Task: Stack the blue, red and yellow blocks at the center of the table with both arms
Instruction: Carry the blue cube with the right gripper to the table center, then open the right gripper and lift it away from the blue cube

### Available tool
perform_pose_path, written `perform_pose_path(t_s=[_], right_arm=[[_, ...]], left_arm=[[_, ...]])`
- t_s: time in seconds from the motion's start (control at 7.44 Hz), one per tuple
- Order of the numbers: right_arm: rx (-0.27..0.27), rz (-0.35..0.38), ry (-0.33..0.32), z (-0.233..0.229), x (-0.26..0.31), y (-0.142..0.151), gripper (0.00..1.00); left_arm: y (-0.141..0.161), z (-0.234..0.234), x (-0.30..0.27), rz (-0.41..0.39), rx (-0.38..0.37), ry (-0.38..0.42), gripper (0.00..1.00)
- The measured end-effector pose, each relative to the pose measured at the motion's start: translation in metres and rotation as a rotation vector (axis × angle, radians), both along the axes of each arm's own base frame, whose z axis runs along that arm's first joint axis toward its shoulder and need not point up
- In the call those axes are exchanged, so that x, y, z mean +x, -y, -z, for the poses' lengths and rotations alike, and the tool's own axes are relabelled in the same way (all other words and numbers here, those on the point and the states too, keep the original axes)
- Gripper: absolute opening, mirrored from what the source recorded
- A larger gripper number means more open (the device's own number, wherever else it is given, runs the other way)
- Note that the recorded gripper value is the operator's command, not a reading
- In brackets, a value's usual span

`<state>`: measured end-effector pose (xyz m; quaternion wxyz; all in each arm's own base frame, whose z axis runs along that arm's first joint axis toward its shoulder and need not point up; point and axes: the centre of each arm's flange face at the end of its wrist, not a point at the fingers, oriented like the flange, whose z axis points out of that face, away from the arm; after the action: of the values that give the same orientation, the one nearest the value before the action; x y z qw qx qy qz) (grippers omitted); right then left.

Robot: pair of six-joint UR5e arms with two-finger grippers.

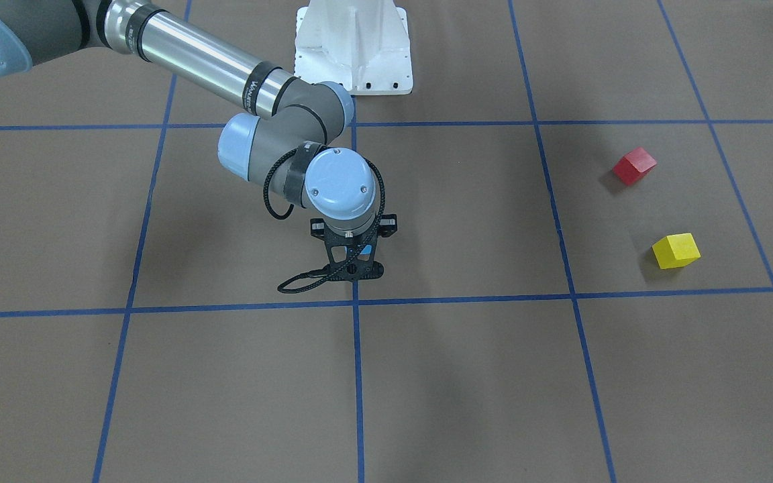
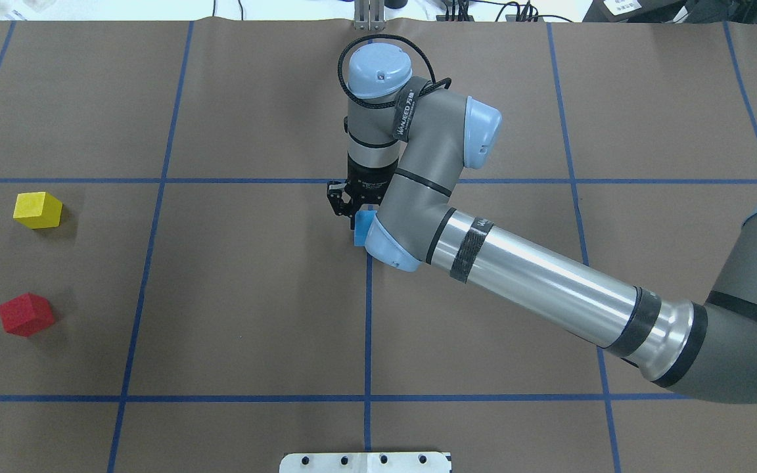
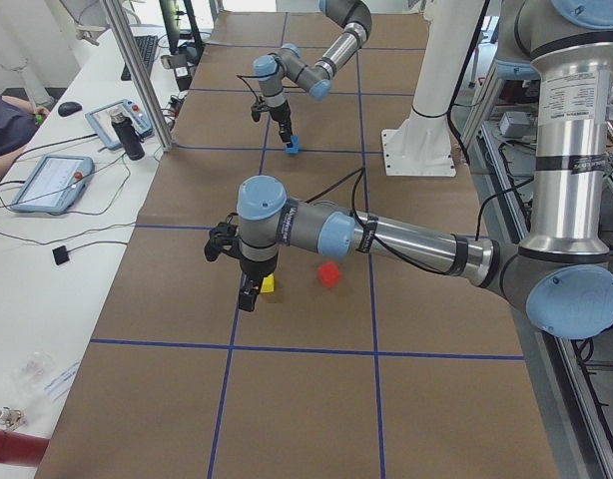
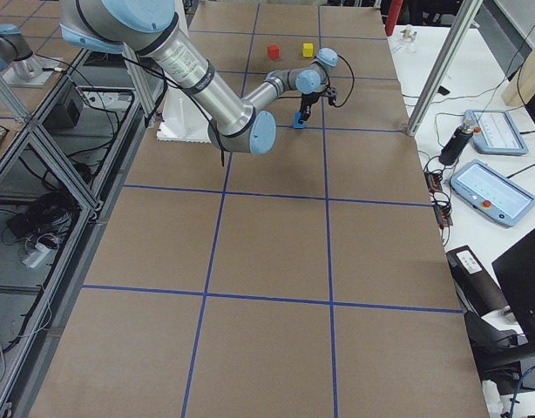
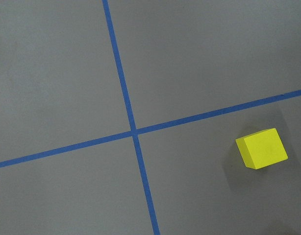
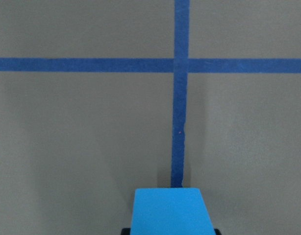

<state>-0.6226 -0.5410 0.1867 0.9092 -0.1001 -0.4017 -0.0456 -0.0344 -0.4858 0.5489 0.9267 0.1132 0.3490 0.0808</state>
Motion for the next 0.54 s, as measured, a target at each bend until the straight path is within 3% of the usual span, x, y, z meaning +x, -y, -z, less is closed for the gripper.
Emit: perform_pose_path(t_s=[0.54], right_arm=[[0.041,-0.044,0.046,0.025,0.039,0.021,0.99]], left_arm=[[0.003,0.003,0.006,-0.010,0.004,0.000,1.00]])
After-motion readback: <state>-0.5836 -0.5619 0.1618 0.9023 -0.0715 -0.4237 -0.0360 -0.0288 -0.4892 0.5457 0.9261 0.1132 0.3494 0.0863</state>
